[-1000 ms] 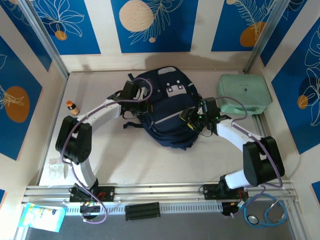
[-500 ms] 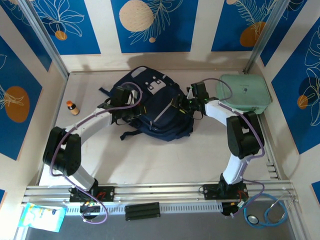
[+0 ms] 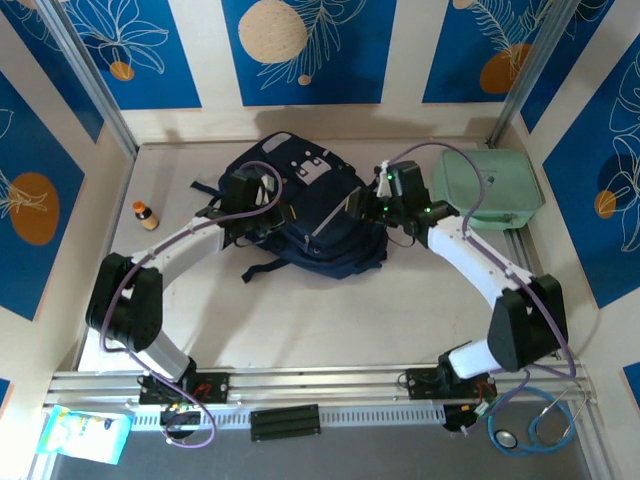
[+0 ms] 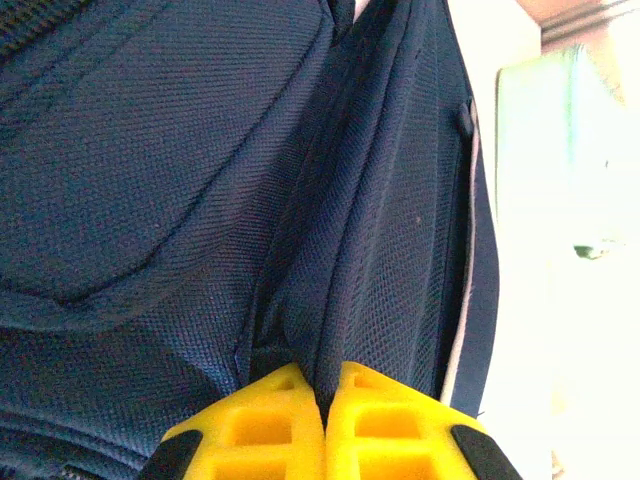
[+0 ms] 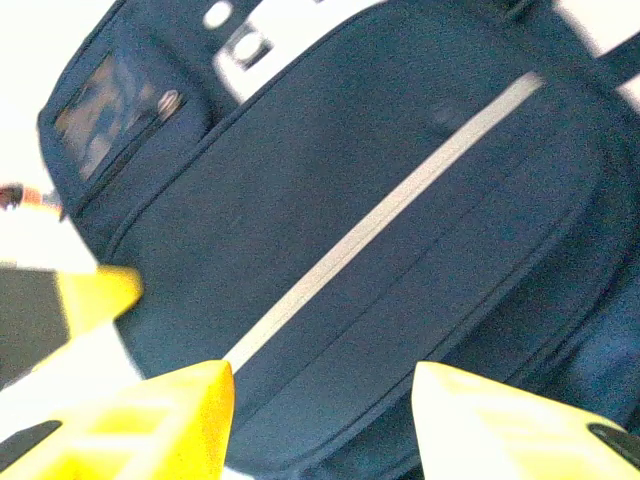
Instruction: Pack books, pencil case, and school supplies into a backpack
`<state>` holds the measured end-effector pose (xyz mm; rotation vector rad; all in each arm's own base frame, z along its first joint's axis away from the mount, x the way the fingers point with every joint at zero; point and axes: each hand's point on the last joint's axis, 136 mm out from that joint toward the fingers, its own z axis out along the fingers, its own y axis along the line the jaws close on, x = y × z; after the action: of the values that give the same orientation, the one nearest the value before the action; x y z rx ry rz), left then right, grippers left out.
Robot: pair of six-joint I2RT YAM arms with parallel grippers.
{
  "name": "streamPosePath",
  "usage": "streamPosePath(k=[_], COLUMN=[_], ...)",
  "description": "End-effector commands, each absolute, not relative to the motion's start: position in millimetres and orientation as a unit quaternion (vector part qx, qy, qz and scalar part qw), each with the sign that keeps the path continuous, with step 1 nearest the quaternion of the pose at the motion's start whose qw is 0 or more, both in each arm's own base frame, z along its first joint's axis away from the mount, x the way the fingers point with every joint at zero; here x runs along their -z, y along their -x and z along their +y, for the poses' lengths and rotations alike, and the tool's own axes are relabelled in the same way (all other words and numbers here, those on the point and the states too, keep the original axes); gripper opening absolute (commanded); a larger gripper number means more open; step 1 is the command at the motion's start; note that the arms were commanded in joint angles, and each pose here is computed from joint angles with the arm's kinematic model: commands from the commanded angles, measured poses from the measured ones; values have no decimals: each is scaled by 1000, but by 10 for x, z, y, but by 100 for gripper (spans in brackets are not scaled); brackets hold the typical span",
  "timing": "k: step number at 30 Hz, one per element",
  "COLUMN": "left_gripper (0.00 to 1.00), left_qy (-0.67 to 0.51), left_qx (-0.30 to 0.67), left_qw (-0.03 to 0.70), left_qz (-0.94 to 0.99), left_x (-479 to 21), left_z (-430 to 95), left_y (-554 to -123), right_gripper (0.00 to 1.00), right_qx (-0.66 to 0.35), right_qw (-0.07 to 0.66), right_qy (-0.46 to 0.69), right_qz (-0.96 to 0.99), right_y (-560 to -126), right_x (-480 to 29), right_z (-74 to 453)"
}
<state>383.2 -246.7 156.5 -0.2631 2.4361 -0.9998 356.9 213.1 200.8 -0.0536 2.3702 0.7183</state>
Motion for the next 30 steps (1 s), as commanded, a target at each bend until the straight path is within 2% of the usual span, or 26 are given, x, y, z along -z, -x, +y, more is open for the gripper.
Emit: streamPosePath(k=[1, 6, 14, 20, 30], left_gripper=[0, 0, 0, 0, 0], left_qy=[109, 149, 134, 135, 130], left_qx=[421, 438, 484, 495, 505], left_qw=[287, 277, 250, 246, 238], left_qz=[854, 842, 828, 822, 819], left_x=[-1944, -1944, -1969, -1912, -1910], left_z=[-2592, -2606, -2866, -2887, -2929], left_y=[-3913, -3917, -3883, -3857, -3844], right_gripper=[49, 42, 39, 39, 35], right_qx=[-218, -212, -188, -152, -132], right_qw=[296, 283, 291, 310, 314], right_qy=[57, 33, -9, -75, -77], right_qz=[928, 935, 938, 935, 937], right_y=[-3211, -2976, -2904, -3058, -3207], right_x=[-1799, -1745, -1520, -1477, -1449], right_z=[2242, 2601, 3065, 2897, 2874])
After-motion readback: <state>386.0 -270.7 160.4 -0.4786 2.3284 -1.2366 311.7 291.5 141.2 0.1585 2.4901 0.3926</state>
